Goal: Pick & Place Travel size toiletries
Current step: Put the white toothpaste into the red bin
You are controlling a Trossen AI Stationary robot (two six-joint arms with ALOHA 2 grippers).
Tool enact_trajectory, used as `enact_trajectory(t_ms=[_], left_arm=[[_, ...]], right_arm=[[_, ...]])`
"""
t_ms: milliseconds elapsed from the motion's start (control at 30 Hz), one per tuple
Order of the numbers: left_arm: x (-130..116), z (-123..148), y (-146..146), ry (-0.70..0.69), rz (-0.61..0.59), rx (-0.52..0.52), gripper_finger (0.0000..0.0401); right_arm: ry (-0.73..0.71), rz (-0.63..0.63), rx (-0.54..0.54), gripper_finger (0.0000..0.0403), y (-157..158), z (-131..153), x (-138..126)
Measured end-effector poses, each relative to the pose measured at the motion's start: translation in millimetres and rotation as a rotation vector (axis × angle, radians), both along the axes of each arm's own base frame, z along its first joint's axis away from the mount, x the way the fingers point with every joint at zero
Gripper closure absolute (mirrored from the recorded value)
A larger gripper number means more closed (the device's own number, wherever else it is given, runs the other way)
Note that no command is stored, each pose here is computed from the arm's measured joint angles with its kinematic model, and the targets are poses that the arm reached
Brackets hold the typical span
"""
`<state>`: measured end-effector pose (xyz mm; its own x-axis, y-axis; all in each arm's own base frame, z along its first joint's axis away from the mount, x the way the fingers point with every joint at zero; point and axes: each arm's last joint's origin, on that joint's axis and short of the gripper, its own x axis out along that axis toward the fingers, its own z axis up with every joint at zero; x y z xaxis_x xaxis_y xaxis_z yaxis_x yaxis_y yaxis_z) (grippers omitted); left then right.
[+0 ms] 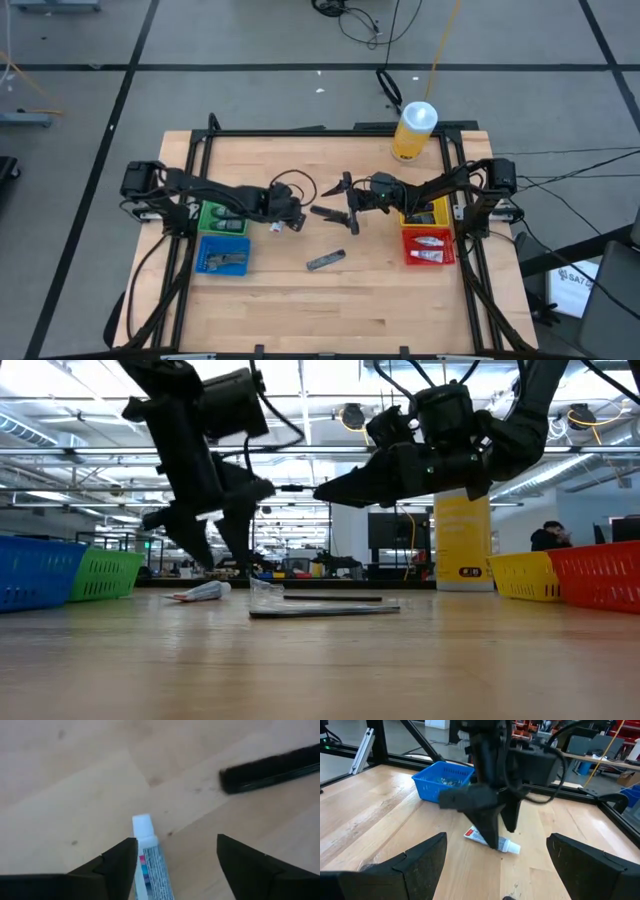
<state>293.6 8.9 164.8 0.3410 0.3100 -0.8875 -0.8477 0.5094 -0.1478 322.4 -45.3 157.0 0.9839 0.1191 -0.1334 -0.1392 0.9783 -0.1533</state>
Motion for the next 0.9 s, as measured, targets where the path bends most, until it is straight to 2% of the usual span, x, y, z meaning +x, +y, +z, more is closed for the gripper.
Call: enact_trajectory(t_ms=[133, 300, 500, 900], left_arm=[[2.7, -11.8, -2.9, 0.028, 0.024, -0.016, 0.0105], [6.0, -25.1, -6.7, 0.06, 0.027, -0.02, 0.0114], [8.6, -31.8, -7.9, 0.068, 0.015, -0.032, 0.0162], [8.7, -30.8, -8.0, 0.078, -0.033, -0.021, 0.0284]], right_arm=[[0.001, 0.0, 0.002, 0.0069, 0.0, -0.1, 0.0], [0.001, 0.0, 0.003, 0.0069, 0.0, -0.1, 0.0], [0.001, 0.0, 0.003, 0.0069, 0.0, -0.1, 0.0], [0.001, 0.0, 0.003, 0.0069, 0.0, 0.0, 0.0]])
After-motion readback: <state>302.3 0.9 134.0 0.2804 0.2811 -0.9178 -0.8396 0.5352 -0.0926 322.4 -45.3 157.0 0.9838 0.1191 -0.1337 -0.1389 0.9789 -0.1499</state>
